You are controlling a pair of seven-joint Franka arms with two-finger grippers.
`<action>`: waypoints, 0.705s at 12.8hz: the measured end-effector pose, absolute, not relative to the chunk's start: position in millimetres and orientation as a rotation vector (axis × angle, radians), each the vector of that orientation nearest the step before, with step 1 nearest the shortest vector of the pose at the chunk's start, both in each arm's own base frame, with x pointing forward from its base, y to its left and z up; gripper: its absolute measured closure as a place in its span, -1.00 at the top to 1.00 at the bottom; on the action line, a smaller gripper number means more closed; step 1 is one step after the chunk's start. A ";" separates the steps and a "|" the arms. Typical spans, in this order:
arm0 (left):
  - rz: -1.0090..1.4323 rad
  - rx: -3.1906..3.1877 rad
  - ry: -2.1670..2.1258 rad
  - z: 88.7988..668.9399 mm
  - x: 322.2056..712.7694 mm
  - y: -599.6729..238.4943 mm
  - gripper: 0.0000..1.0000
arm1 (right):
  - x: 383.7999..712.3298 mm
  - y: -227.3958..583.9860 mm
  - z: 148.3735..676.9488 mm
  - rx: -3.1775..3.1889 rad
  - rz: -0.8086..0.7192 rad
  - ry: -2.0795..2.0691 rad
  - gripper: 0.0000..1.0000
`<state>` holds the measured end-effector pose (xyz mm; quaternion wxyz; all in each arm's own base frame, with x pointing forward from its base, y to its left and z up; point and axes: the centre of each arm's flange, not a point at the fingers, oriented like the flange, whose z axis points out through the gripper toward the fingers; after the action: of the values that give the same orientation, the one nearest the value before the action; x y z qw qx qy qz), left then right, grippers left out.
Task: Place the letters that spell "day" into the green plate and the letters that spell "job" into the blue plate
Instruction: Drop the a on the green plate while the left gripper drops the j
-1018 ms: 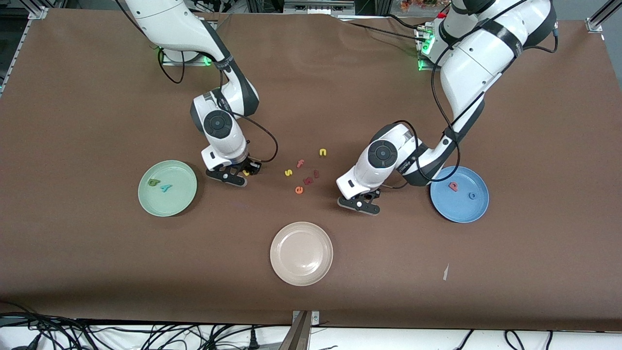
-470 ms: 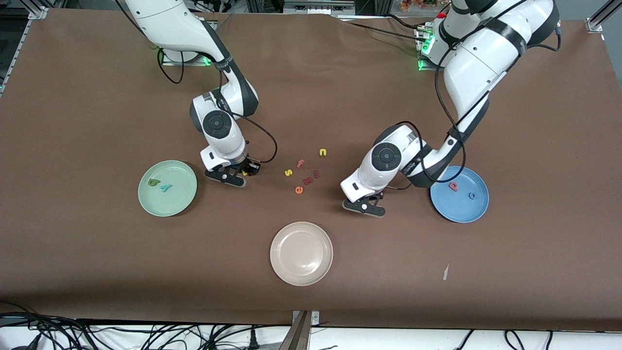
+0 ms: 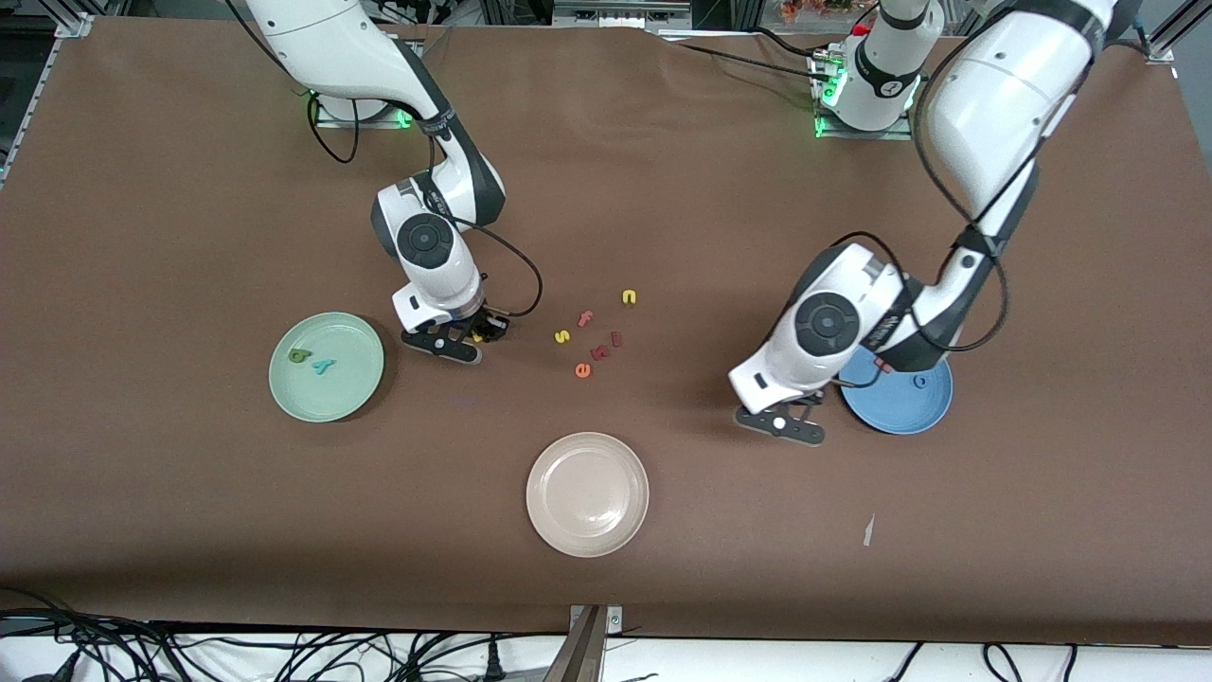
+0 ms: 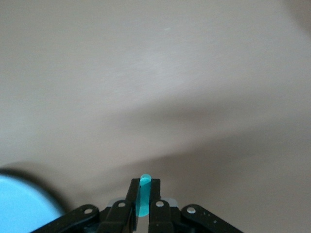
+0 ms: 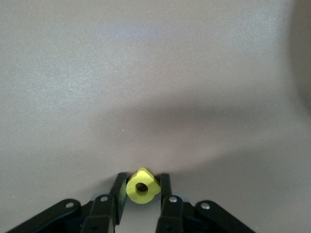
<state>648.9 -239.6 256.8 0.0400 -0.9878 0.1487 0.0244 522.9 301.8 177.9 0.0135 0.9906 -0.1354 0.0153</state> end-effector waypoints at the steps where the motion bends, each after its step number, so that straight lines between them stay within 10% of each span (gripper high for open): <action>1: 0.112 -3.010 0.474 270.6 652.1 -219.6 -0.78 | 523.1 302.5 178.7 3.088 0.051 -0.414 -0.37; 9: 0.341 -3.065 0.631 262.5 657.8 -59.6 -0.78 | 573.6 182.3 278.4 3.100 -0.034 -0.122 -0.37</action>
<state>657.8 -59.6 262.5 -0.0030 -0.9737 0.2006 0.1083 573.6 182.3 278.4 0.0197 0.9990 -0.0393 -0.0110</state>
